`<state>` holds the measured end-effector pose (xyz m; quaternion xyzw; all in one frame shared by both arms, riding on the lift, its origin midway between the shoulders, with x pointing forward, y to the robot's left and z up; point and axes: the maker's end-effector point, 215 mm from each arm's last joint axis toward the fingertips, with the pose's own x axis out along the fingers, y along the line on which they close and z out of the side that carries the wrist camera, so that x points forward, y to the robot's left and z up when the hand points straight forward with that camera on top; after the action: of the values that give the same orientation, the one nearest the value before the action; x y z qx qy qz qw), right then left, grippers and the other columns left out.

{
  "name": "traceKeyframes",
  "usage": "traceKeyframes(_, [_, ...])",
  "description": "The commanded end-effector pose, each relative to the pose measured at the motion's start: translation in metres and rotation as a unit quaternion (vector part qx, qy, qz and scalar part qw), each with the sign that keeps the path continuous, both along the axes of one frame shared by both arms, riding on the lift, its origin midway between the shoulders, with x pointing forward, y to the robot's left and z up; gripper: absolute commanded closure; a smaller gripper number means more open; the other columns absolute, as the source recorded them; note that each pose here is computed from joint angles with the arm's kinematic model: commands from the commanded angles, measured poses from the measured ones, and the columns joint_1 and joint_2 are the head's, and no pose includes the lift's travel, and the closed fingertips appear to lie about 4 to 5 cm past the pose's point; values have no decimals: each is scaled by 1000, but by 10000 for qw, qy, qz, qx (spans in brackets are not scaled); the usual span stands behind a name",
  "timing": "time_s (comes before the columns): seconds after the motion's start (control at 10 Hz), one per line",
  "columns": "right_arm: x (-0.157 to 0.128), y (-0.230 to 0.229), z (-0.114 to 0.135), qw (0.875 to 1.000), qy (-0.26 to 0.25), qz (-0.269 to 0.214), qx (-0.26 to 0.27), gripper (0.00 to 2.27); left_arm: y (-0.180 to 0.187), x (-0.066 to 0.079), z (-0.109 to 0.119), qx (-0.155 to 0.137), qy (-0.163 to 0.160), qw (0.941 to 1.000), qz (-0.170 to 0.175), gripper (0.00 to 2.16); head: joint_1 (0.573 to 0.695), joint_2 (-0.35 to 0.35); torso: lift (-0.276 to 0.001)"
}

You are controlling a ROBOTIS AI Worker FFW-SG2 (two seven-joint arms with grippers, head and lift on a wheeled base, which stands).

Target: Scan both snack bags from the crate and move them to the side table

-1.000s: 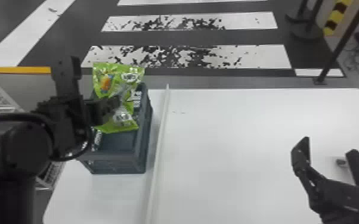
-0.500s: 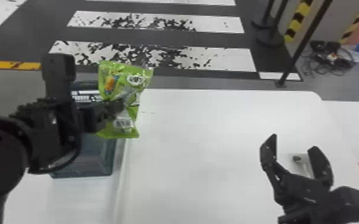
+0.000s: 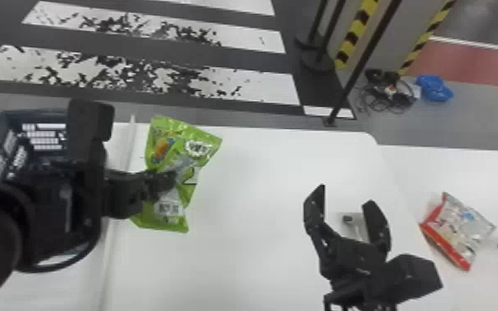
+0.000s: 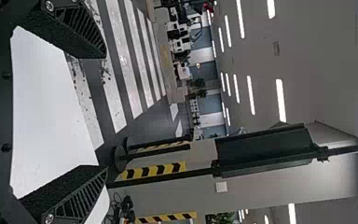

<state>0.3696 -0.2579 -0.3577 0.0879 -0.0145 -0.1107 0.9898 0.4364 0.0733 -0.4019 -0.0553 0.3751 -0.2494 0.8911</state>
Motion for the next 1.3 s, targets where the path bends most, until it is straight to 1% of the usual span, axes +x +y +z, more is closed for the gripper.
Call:
traceKeyframes(0.0, [0, -1, 2, 10000, -35, -13, 30, 76, -19, -14, -33, -17, 379, 9988, -300, 1892, 695, -253, -29])
traceKeyframes(0.2, [4, -3, 7, 9998, -120, -11, 127, 76, -35, -32, -69, 104, 678, 9960, -577, 1889, 695, -289, -29])
traceKeyframes(0.3, [9, 0, 10, 9998, -171, 37, 131, 76, -40, -38, -80, 241, 718, 9947, -695, 1889, 695, -307, -29])
traceKeyframes(0.5, [10, 3, 12, 9997, -190, 67, 140, 76, -62, -44, -93, 149, 765, 9921, -979, 1892, 695, -324, -29])
traceKeyframes(0.7, [9, 5, 12, 9997, -186, 98, 149, 76, -81, -54, -108, 141, 876, 9876, -1294, 1889, 695, -350, -29])
traceKeyframes(0.8, [10, 6, 12, 9996, -193, 104, 154, 76, -88, -60, -117, 109, 926, 9857, -1403, 1889, 695, -350, -29])
traceKeyframes(1.1, [12, 12, 14, 9995, -218, 151, 190, 76, -116, -82, -136, 92, 911, 9790, -1822, 1889, 695, -350, -29])
traceKeyframes(1.2, [12, 13, 15, 9994, -233, 160, 190, 76, -125, -85, -140, 47, 880, 9774, -1923, 1889, 695, -350, -29])
